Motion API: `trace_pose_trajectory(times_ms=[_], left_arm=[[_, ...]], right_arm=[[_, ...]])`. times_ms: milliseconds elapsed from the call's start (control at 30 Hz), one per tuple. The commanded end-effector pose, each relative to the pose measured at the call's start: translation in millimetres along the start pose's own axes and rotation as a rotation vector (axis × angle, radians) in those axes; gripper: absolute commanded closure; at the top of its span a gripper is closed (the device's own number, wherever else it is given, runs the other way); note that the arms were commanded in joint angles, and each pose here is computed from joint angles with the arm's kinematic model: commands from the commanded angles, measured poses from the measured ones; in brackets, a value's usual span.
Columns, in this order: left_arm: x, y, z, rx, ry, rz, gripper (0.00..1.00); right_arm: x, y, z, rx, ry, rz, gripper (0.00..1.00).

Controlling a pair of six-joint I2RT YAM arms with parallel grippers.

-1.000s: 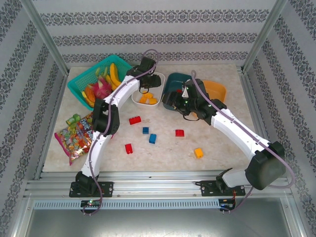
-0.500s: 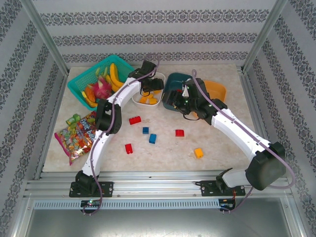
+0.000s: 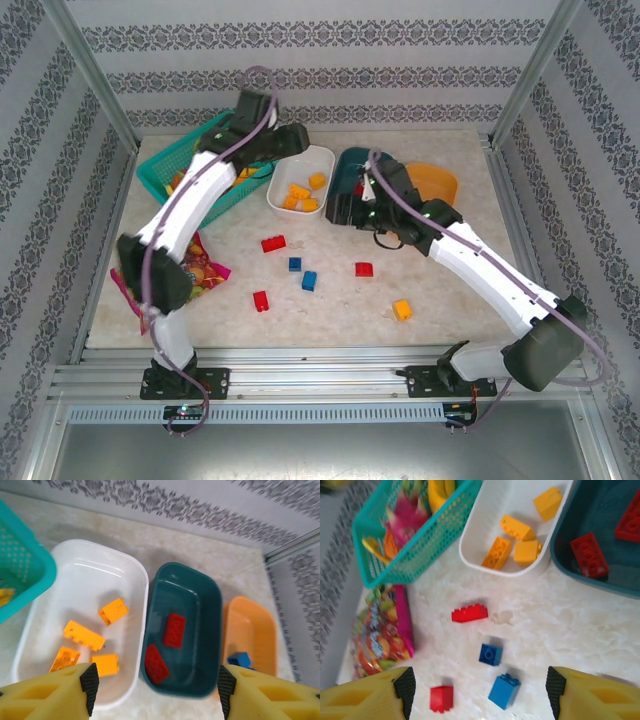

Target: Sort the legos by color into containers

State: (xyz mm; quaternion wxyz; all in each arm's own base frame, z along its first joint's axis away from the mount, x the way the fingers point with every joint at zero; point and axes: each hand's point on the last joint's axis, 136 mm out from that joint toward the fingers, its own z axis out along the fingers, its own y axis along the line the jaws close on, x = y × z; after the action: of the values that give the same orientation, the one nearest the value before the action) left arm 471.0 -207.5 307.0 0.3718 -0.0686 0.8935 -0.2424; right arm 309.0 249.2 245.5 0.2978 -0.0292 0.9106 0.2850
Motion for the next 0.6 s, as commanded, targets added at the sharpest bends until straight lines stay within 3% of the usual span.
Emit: trace_pose_trajectory(times_ms=[0, 167, 300, 567], left_arm=[[41, 34, -31, -0.065, 0.021, -0.082, 0.33], [127, 84, -94, -0.122, 0.048, -0.185, 0.31], [193, 124, -130, -0.161, 0.094, -0.219, 0.22], [251, 153, -174, -0.138, 0.102, -0.272, 0.17]], right_arm=[[29, -1, 23, 0.088, 0.089, -0.166, 0.28], [61, 18, 68, 0.129, 0.24, -0.247, 0.28], [86, 13, 112, 0.22, 0.343, -0.193, 0.28], [108, -10, 166, 0.393, 0.39, -0.058, 0.29]])
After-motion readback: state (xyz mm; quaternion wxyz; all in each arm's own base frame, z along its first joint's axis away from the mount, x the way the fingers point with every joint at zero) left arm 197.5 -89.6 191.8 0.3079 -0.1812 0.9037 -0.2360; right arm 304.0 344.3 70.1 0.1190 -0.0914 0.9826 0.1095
